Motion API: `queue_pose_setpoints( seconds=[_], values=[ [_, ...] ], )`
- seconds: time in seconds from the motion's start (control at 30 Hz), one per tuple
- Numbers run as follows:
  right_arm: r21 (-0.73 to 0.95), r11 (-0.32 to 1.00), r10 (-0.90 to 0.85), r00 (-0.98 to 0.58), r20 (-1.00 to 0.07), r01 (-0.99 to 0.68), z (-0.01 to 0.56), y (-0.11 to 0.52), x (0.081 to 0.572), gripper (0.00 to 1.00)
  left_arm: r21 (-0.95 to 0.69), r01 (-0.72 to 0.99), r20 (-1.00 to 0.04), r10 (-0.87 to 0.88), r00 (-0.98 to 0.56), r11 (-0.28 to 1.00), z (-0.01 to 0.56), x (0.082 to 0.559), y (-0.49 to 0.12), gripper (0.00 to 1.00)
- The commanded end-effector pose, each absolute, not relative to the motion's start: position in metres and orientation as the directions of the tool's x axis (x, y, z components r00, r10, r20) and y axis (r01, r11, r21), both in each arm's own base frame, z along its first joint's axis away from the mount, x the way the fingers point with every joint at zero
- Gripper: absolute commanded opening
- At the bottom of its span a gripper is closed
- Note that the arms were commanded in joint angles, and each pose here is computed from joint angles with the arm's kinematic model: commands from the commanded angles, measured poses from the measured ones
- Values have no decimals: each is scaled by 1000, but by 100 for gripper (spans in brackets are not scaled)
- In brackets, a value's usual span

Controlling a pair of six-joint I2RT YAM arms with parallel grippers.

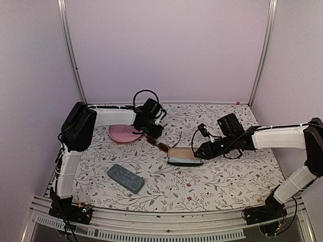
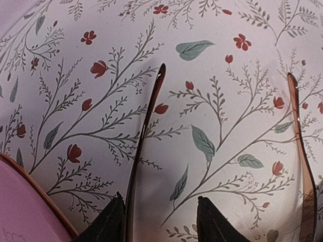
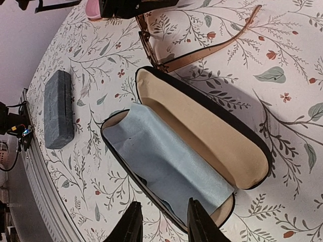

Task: Organize the sunglasses
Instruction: Pick up the sunglasses from the center of the board.

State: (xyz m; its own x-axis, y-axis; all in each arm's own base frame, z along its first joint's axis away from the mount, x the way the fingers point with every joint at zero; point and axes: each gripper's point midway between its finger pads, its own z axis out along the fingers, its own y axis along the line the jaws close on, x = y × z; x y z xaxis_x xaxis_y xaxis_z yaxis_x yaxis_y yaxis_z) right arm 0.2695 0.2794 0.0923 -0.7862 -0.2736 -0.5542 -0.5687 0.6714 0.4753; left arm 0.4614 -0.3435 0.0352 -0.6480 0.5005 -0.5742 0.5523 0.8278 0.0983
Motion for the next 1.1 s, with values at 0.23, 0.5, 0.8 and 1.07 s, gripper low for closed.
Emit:
queue_pose_setpoints(
  seconds=[0.23, 0.5, 0.8, 1.07],
  values=[
    [493, 646, -272, -779, -565, -583, 95, 284, 266, 33, 119, 539, -526, 513, -678, 834, 24, 469, -327, 42],
    [493, 647, -274, -781, -561, -581, 93, 284, 265, 33, 105, 547, -499, 520, -693, 830, 17, 468, -324, 35],
    [498, 644, -275, -783, -557, -581, 91, 285, 264, 33, 97, 549, -492, 520, -698, 830, 18, 466, -324, 16],
    [499, 644, -268, -782, -563, -580, 96, 283, 263, 33, 140, 535, -504, 525, -686, 833, 34, 468, -317, 3]
  ],
)
